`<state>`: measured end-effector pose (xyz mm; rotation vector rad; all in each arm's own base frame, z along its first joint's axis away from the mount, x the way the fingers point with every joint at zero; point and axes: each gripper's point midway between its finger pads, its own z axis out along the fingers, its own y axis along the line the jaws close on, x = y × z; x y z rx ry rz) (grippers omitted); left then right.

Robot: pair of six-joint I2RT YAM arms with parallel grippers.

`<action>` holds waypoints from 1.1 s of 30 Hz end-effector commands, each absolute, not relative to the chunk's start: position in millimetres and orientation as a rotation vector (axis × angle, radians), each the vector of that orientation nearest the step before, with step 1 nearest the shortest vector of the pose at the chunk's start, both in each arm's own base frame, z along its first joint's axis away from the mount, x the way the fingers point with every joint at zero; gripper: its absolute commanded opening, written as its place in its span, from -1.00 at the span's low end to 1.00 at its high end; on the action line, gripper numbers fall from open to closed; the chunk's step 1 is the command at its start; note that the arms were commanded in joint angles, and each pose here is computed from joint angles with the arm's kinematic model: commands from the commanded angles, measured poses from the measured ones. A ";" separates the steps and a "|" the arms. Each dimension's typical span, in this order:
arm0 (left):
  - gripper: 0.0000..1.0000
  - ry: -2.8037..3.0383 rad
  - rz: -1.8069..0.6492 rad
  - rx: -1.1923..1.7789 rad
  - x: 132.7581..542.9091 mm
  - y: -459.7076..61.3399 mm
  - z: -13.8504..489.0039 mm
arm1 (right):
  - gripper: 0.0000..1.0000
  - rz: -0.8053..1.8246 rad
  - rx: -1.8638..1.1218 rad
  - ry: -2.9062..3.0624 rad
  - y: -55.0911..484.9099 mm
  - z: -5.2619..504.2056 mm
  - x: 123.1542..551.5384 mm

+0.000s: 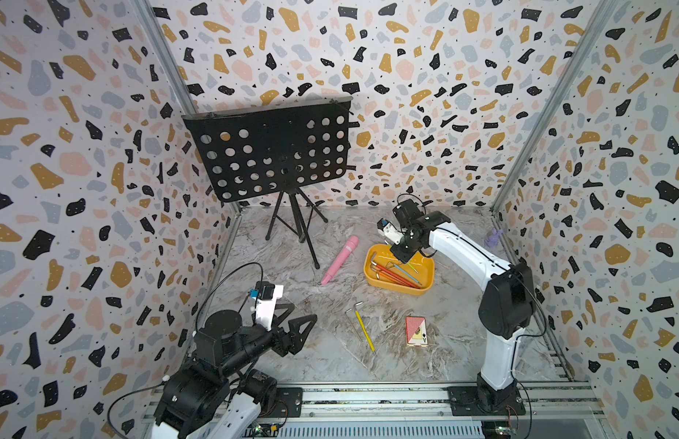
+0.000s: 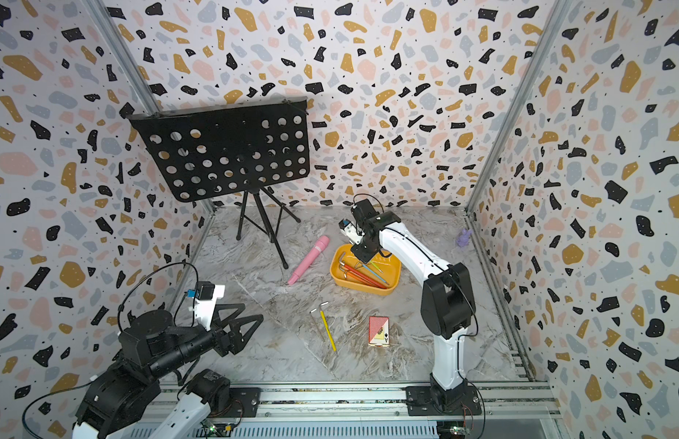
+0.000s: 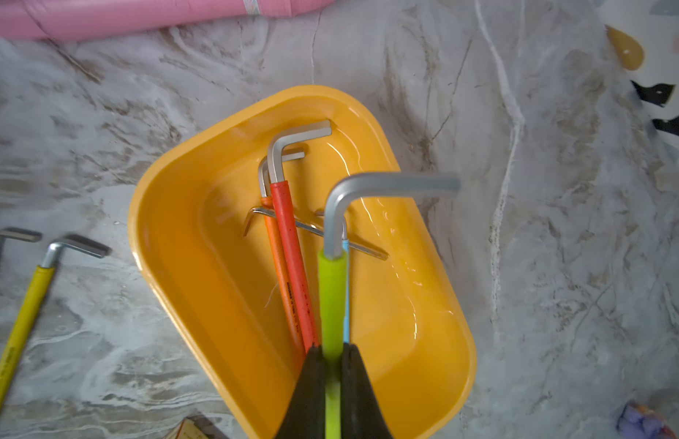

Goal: Put the hex key on the desktop into the storage box
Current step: Place the Allen key in the storage box.

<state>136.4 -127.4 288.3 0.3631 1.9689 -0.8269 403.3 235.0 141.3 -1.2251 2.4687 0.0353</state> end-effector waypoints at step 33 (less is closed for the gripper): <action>0.72 1.942 -0.824 0.354 141.6 -127.9 292.2 | -0.25 -0.137 -1.181 2.666 212.1 94.8 417.5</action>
